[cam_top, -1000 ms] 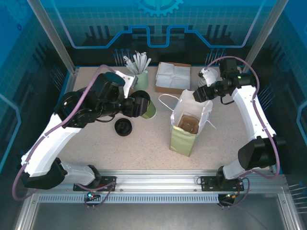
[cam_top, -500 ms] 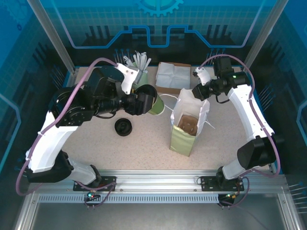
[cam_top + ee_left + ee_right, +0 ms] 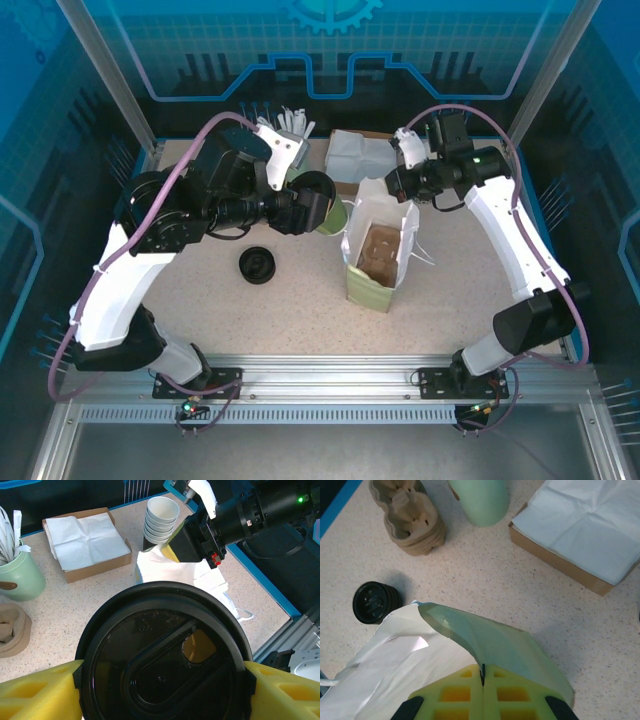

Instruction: Pack the takeout coffee

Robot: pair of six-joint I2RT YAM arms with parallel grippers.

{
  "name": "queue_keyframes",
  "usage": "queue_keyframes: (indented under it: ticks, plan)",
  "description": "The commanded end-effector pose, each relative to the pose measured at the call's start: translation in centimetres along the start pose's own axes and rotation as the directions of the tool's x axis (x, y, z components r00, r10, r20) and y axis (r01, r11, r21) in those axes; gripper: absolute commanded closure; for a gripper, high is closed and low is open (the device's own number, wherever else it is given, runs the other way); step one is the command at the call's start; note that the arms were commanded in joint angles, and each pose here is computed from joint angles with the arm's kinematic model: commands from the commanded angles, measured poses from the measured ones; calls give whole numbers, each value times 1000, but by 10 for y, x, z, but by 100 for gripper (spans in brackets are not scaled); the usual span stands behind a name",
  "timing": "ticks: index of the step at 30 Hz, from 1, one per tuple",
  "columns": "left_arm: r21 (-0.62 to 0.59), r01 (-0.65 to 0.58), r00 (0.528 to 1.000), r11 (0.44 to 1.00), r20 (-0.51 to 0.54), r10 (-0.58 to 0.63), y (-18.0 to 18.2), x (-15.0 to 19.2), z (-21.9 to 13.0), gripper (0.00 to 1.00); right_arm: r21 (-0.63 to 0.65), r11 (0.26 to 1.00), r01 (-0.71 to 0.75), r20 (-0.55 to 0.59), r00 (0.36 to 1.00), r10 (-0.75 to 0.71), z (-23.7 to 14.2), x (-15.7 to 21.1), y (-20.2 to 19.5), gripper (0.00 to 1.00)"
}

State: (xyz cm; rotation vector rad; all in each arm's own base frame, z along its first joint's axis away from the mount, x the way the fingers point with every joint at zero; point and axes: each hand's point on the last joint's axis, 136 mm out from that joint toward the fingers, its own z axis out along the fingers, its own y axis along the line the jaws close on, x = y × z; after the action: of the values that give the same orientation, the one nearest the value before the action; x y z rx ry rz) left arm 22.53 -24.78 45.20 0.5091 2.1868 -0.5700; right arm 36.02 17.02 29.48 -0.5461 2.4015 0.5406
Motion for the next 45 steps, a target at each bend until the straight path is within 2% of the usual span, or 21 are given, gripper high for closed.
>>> queue_keyframes:
  ticks: [1,8,14,21,28,45]
  plan:
    - [7,-20,1000,1000,9,20,-2,-2,-6,25,1,997,-77,18,997,77,2,-13,10,100]
    - [4,-27,1000,1000,-15,27,-3,1,3,25,1,985,-174,2,985,174,8,-12,26,100]
    - [16,-20,999,1000,-35,20,-7,3,15,25,36,948,-316,12,949,316,9,-8,23,100]
    - [24,6,998,1000,-59,-5,-12,8,37,25,39,923,-383,24,924,382,7,-9,22,100]
    - [43,21,997,999,-76,-17,-20,11,58,25,41,915,-402,-13,915,403,11,1,17,100]
    - [9,-56,994,998,-95,56,-22,32,129,26,-62,961,-270,0,963,271,4,5,32,100]
